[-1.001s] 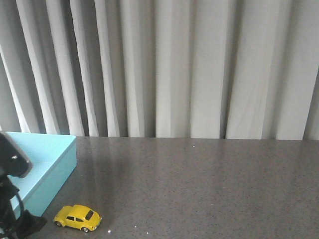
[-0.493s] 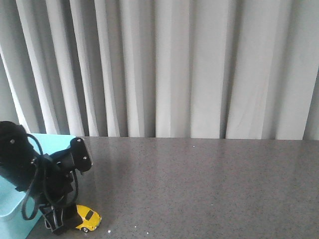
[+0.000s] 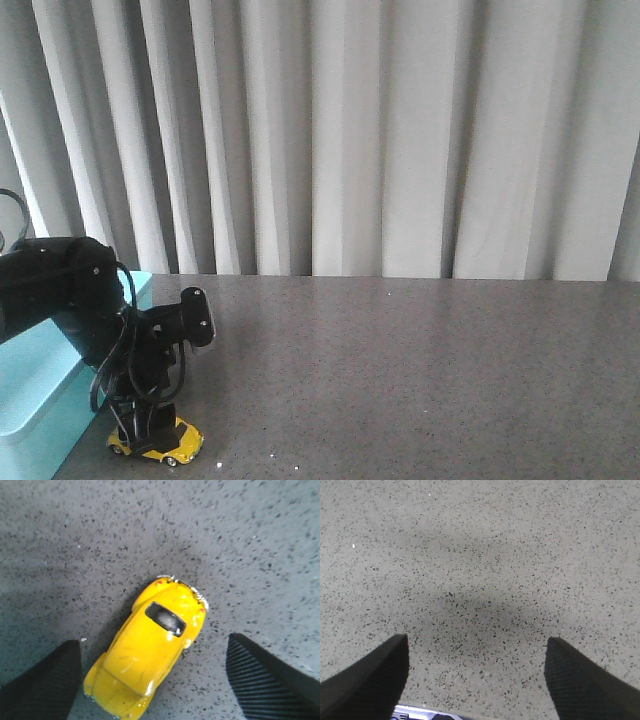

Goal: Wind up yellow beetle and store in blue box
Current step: 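Lower the left gripper onto the yellow car and grasp it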

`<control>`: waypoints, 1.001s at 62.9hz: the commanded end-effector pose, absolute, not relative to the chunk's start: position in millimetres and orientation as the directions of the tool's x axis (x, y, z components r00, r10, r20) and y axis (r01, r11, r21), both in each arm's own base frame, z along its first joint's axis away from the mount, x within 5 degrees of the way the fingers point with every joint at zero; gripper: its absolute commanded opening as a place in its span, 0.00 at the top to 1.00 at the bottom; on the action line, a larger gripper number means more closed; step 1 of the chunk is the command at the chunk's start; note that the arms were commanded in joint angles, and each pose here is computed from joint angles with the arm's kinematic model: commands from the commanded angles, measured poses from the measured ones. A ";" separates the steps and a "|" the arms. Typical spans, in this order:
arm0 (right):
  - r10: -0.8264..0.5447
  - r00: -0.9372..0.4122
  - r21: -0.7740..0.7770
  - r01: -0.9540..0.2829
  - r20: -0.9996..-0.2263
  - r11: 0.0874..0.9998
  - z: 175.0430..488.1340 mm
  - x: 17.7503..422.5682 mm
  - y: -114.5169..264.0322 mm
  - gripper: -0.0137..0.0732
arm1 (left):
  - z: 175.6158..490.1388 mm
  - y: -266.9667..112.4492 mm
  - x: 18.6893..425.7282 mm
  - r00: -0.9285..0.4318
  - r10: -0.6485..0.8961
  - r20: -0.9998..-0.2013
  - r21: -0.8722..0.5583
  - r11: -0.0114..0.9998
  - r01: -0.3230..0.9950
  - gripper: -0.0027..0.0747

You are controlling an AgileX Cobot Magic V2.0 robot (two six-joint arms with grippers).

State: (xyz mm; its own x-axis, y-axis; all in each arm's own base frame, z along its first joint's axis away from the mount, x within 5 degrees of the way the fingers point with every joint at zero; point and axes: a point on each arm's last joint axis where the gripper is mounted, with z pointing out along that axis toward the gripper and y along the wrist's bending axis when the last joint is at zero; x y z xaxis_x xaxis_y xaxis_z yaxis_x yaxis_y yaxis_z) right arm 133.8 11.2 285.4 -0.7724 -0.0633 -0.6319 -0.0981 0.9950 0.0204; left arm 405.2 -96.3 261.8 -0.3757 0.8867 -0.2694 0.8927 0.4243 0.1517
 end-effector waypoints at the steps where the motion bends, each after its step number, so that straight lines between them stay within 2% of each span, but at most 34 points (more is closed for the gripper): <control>1: -0.059 -0.722 0.018 -0.098 -0.689 0.995 296.2 137.8 11.5 0.22 | 285.4 -99.2 406.0 -0.353 0.881 -0.315 0.199 0.425 0.883 0.22; 18: -0.060 -0.723 0.017 -0.098 -0.689 0.995 296.1 137.7 11.4 0.22 | 265.5 -99.9 418.8 -0.367 0.885 -0.287 0.166 0.424 0.891 0.22; 43: -0.060 -0.722 0.017 -0.098 -0.689 0.995 296.2 137.8 11.4 0.22 | 256.9 -89.0 423.1 -0.396 0.878 -0.268 0.145 0.444 0.884 0.23; 63: -0.059 -0.720 0.017 -0.098 -0.692 0.995 296.4 138.0 11.4 0.22 | 252.6 -89.2 423.9 -0.383 0.887 -0.259 0.139 0.427 0.894 0.35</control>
